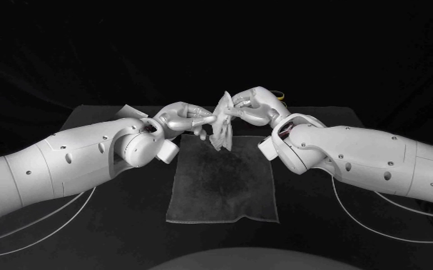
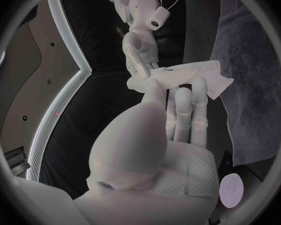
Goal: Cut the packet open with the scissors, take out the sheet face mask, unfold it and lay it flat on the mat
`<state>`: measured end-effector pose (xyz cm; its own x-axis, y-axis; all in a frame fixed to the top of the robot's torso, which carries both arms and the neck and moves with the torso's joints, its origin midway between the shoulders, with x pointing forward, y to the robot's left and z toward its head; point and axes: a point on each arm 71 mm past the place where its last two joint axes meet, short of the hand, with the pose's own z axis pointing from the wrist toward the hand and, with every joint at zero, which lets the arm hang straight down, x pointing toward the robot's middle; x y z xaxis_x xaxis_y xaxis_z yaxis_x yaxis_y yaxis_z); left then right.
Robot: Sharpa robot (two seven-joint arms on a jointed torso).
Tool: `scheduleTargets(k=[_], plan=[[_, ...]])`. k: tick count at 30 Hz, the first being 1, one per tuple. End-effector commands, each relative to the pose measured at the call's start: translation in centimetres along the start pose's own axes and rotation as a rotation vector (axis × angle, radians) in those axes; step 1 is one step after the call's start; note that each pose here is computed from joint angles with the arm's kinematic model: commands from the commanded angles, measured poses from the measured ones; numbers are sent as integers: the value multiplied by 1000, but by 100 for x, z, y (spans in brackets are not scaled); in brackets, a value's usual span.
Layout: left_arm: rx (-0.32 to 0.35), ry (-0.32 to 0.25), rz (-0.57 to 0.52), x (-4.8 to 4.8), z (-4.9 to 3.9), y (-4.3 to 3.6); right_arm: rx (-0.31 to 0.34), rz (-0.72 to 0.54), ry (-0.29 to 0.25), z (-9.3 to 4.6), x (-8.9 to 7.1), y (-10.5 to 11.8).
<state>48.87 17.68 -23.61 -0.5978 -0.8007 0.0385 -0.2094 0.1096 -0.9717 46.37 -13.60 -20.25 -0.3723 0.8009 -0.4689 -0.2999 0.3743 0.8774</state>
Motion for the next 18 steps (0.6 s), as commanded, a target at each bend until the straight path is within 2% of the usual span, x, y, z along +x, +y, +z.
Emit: scheduleTargets(k=[1,11,18], plan=[[13,29,-14,42,11,-18,-6,-2,4,5,4,8],[11,38,-12,74,22,-21,-3,-2,10,7,11,7],[26,-5,-4,52,27,-33,3,-4,15,0,2,-5]])
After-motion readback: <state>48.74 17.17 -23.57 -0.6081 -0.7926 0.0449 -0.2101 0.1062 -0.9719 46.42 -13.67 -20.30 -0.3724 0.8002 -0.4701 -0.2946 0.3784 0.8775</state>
